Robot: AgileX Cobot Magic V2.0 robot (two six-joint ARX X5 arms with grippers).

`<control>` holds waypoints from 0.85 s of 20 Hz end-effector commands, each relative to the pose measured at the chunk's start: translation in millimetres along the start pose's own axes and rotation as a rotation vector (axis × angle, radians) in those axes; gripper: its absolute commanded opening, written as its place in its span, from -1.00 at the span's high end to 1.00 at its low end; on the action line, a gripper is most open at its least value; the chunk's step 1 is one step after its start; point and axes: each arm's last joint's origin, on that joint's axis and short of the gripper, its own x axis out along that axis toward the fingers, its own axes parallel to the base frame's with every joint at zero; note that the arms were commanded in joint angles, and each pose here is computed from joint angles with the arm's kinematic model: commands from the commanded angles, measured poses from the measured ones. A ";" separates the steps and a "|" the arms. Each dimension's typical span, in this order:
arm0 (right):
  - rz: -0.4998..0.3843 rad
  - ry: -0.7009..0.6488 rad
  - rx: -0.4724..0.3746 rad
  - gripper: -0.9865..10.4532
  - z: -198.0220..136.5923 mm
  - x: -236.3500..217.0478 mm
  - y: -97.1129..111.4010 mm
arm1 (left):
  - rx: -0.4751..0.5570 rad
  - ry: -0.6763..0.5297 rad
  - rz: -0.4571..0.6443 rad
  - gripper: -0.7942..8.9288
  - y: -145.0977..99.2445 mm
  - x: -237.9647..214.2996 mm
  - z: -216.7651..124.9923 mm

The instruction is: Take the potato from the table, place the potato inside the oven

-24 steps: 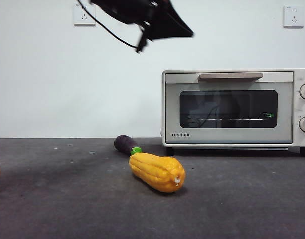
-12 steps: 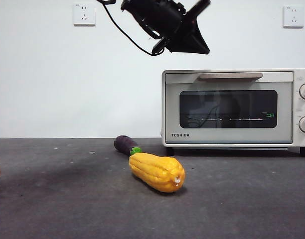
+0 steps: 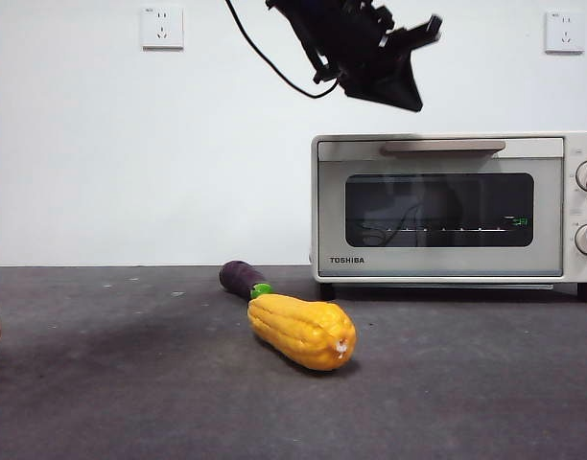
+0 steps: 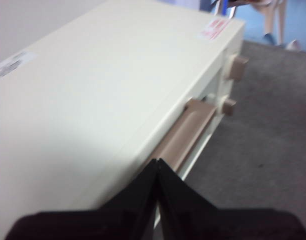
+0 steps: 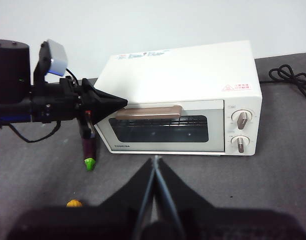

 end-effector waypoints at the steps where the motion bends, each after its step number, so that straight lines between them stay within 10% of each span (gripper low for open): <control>1: 0.001 -0.003 -0.008 0.83 0.5 -1.2 0.4 | 0.029 0.024 0.004 0.85 2.8 14.3 -11.6; 17: 0.001 -0.003 -0.016 0.83 0.6 -1.1 0.4 | 0.061 0.040 0.002 0.85 10.2 27.3 -24.8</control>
